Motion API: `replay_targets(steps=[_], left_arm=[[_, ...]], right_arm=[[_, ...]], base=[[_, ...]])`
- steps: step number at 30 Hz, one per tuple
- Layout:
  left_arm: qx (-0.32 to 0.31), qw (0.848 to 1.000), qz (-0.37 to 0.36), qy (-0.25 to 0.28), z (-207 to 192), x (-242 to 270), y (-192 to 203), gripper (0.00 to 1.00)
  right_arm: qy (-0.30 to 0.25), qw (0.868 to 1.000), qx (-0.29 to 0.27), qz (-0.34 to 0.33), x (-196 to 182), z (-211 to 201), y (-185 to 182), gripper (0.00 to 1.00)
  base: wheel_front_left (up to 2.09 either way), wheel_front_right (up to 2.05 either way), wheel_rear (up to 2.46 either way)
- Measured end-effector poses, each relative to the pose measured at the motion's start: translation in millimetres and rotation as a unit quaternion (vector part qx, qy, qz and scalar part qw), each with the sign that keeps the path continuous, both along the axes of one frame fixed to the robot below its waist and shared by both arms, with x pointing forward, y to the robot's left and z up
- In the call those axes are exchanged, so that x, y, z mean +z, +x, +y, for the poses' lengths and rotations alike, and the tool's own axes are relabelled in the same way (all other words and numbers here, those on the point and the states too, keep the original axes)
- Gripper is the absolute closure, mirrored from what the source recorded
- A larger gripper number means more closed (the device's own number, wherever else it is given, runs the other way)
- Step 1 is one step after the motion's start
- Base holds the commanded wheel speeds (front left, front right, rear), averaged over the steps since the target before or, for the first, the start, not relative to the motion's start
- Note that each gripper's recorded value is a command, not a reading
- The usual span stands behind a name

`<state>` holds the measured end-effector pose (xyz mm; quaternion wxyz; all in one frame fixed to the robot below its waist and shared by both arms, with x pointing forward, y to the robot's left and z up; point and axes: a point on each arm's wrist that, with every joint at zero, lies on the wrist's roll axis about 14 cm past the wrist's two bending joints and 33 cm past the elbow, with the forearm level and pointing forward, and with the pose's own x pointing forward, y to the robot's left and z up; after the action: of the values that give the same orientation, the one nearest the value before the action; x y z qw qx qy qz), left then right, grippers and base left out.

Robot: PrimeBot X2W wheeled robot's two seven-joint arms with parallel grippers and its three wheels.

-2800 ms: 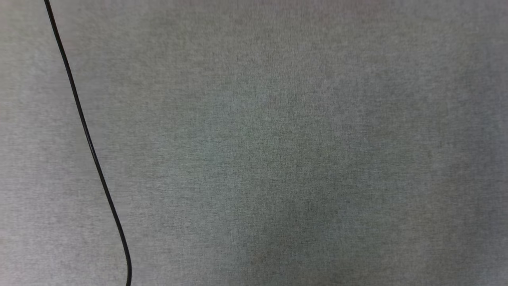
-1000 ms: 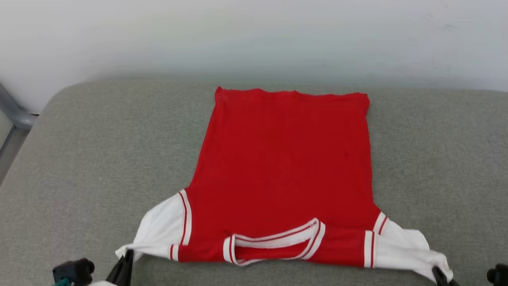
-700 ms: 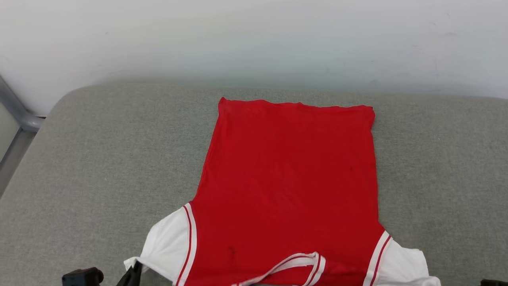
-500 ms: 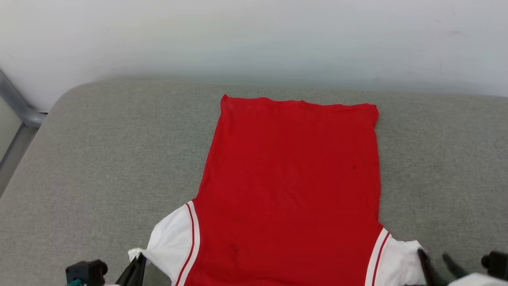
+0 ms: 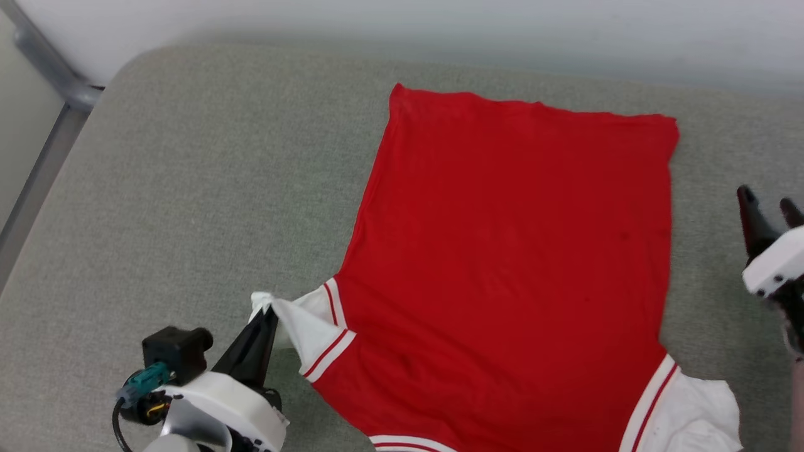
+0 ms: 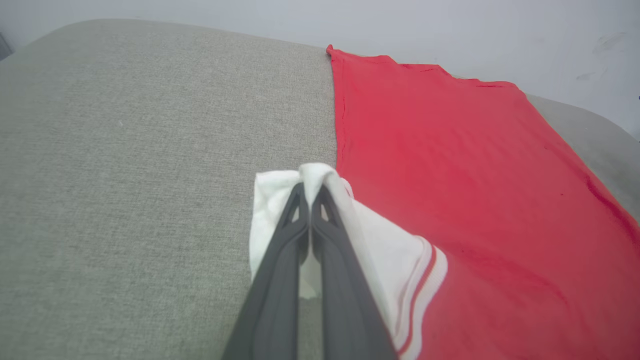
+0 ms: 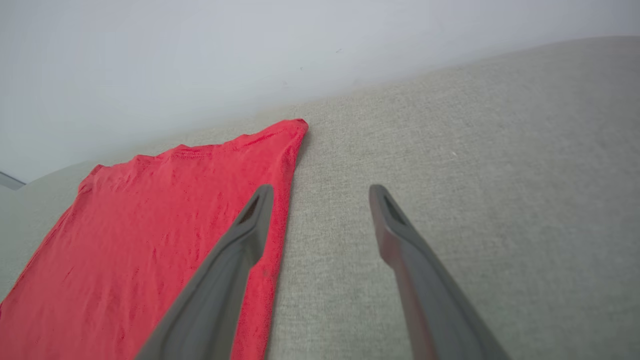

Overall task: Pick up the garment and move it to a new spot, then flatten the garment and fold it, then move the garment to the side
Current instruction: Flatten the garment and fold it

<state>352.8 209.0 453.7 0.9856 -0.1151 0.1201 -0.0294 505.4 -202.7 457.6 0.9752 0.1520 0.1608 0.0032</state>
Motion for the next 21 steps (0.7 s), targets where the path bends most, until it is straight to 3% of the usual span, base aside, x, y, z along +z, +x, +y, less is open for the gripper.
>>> replay_targets(steps=[11, 18, 21], left_arm=[[-0.010, 1.000, -0.004, 0.000, -3, -18, 35, 1.00], [0.003, 1.000, 0.013, 0.002, 6, -38, 43, 1.00], [0.010, 1.000, 0.023, 0.005, 11, -47, 41, 1.00]], right_arm=[[-0.038, 0.985, 0.084, 0.148, -44, 38, 103, 0.00], [-0.046, 0.964, 0.124, 0.229, -89, 69, 127, 0.00], [-0.039, 0.947, 0.140, 0.285, -111, 78, 122, 0.00]], base=[[0.00, 0.00, 0.00], [0.00, 0.00, 0.00], [0.00, 0.00, 0.00]])
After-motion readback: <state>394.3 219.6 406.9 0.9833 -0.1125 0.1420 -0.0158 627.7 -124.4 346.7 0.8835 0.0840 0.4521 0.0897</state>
